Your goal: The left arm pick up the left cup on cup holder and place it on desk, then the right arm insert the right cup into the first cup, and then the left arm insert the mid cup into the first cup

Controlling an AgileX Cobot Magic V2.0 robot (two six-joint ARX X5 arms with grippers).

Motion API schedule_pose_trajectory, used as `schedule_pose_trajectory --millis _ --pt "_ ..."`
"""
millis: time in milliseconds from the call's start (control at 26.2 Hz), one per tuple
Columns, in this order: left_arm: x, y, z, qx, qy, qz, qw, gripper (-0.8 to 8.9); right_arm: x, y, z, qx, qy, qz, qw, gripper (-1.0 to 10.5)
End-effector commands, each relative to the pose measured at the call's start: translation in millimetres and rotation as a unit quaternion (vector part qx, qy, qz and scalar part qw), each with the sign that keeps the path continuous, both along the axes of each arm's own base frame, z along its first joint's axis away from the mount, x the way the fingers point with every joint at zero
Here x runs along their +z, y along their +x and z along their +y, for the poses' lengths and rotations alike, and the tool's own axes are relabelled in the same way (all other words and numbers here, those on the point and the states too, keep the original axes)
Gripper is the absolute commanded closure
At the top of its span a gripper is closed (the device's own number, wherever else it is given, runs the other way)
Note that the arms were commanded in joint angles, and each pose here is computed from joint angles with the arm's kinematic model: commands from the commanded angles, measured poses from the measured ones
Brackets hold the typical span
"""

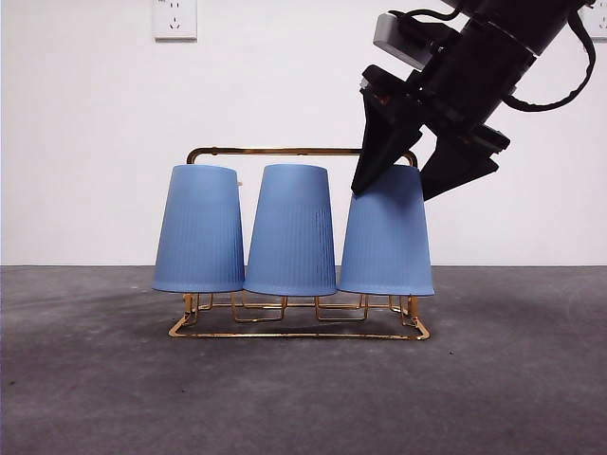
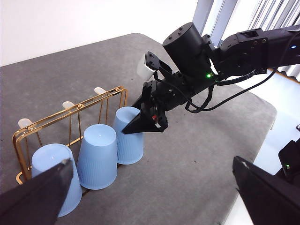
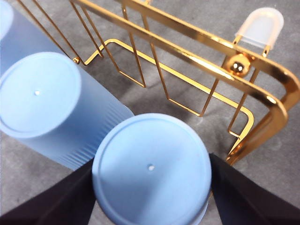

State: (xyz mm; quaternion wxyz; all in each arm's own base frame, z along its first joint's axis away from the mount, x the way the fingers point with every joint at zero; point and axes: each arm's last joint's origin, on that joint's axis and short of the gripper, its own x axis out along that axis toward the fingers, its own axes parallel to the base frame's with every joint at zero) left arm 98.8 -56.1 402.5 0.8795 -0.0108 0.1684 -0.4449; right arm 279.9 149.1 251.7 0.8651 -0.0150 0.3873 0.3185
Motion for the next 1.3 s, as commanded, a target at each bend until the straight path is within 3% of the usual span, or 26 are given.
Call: schedule_pose_trajectory --millis 38,306,459,803,1032,1300 --pt "6 -3 0 -0.005 -0.006 -0.012 1.000 2.19 3 3 5 0.008 0.001 -0.009 1.000 6.9" --pt "7 -5 1 -0.005 -0.007 -0.014 1.000 2.19 42 -5 1 0.008 0.018 -0.045 0.999 6.9" --pt "7 -5 1 -0.007 -0.007 -0.014 1.000 2.19 76 -20 -7 0.008 0.044 -0.095 0.994 6.9" --pt "7 -5 0 -0.008 -0.007 -0.013 1.000 2.19 138 -93 -38 0.016 0.074 -0.137 0.988 6.9" --pt "7 -5 0 -0.008 -0.007 -0.013 1.000 2.19 133 -129 -34 0.057 0.067 -0.083 0.993 6.9" --pt "6 -5 1 -0.008 -0.006 -0.010 1.000 2.19 93 -151 -1 0.089 0.038 -0.054 0.994 6.9"
